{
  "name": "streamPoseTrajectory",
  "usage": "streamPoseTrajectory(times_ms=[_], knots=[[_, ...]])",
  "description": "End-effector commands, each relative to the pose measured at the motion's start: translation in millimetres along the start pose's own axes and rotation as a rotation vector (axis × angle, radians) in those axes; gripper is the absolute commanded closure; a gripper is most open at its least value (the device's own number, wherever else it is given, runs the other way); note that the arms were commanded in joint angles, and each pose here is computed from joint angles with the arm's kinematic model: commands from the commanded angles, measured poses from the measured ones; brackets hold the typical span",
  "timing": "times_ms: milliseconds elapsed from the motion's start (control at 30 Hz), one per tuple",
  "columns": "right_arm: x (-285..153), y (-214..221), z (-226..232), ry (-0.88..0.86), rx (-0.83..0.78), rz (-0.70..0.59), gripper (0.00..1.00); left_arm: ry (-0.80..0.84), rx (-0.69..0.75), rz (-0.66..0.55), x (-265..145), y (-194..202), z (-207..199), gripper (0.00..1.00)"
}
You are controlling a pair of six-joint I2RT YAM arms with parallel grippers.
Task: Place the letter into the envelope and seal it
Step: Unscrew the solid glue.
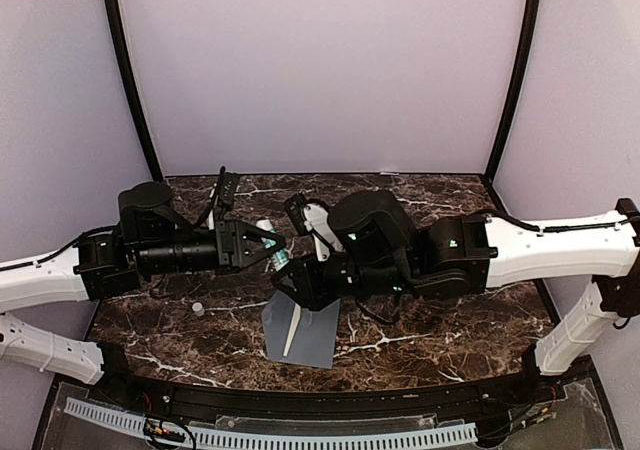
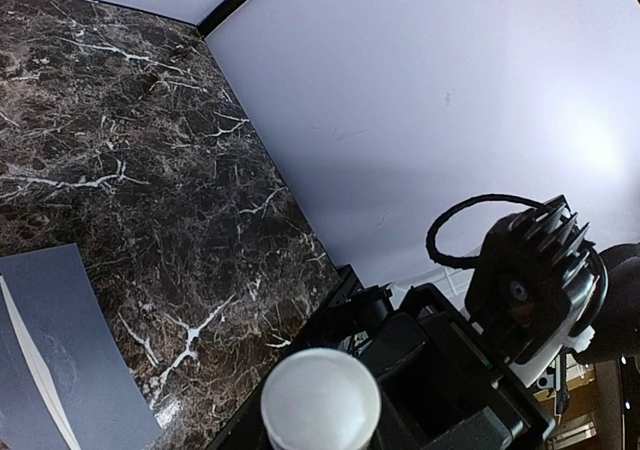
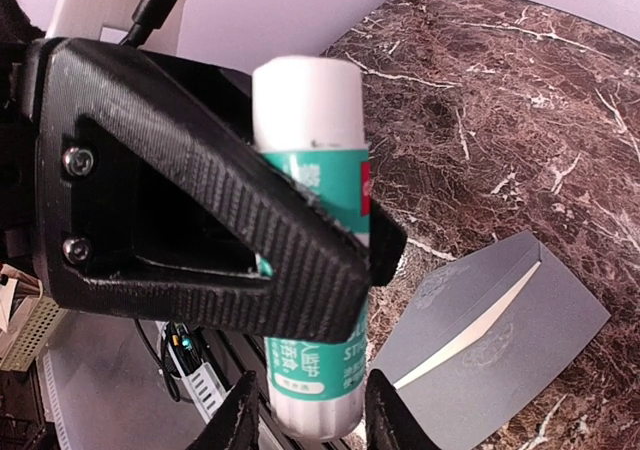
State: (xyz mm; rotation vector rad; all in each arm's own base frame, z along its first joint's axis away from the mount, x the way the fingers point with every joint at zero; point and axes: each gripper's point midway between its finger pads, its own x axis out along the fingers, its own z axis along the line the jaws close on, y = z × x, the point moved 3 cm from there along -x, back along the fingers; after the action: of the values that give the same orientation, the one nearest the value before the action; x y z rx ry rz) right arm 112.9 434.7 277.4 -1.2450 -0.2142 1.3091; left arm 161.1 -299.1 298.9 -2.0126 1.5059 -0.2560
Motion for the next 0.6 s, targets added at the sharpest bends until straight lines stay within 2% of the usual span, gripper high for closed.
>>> streamPoseTrajectory(times_ms=[0, 400, 567], knots=[[-3.9, -19.7, 11.6, -0.017, 0.01, -0.076, 0.67, 0.047, 0.008, -0.014, -1.1, -7.7, -12.7, 1.0], [-3.2, -19.2, 10.9, -0.023, 0.015, -0.083, 0.81, 0.053, 0.014, -0.018, -0.5, -8.4, -13.6, 1.0], [-11.6, -20.9, 11.1, -0.084, 0.048, -0.114, 0.87, 0.126, 0.031, -0.023, -4.1, -6.5, -21.1, 1.0]])
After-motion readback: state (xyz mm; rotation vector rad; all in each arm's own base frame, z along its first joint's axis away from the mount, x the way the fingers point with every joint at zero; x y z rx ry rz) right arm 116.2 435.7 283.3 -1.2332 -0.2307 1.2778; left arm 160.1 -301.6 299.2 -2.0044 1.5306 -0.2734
